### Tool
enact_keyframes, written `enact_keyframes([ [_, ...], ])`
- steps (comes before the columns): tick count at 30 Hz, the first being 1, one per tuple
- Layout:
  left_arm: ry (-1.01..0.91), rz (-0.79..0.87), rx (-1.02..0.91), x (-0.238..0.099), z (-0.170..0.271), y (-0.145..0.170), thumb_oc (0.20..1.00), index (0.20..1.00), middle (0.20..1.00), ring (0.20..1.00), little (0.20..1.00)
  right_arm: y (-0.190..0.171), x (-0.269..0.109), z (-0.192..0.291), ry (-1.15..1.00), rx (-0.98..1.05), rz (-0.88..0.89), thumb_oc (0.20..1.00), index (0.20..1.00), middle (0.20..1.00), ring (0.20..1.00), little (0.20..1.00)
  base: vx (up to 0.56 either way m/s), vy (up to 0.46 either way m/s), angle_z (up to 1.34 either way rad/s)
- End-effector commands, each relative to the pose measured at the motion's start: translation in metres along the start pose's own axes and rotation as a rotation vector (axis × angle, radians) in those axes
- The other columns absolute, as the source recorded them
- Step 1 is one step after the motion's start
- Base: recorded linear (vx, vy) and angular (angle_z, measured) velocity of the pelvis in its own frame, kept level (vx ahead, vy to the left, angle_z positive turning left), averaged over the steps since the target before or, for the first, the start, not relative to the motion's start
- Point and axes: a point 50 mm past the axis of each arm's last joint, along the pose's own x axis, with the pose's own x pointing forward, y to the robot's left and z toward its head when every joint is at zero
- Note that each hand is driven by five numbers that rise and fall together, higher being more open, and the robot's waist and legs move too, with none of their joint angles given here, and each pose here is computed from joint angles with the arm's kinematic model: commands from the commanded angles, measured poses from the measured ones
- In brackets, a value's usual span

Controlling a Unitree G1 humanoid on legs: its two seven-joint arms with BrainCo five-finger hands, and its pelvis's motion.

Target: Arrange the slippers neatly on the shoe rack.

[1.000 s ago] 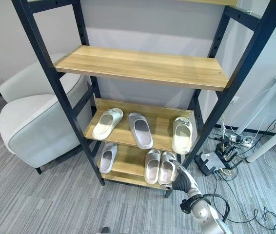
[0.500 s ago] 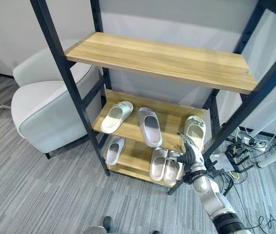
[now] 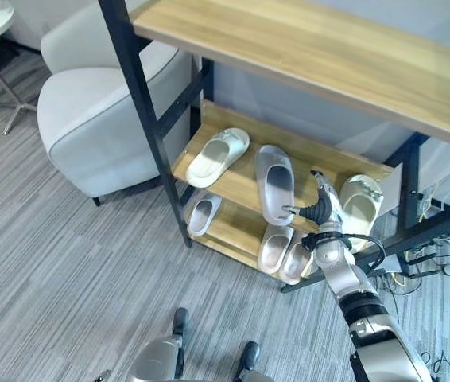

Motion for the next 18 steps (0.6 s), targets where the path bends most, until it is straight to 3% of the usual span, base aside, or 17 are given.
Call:
enact_keyframes([
  [1,-0.108,0.007,-0.043,0.004,0.03,0.0,1.0,1.0,1.0,1.0,1.0,-0.043,0.03,0.028,-0.1,0.039,-0.169,1.0,1.0,1.0,1.0,1.0,0.01,0.023,0.04],
  [10,-0.196,-0.048,-0.068,0.003,0.05,-0.01,1.0,1.0,1.0,1.0,1.0,-0.091,0.052,0.032,-0.077,-0.003,-0.339,1.0,1.0,1.0,1.0,1.0,0.05,0.036,0.1],
  [18,-0.208,-0.056,-0.059,0.003,0.052,-0.011,1.0,1.0,1.0,1.0,1.0,-0.098,0.067,0.032,-0.002,0.053,-0.344,1.0,1.0,1.0,1.0,1.0,0.05,0.041,0.03],
])
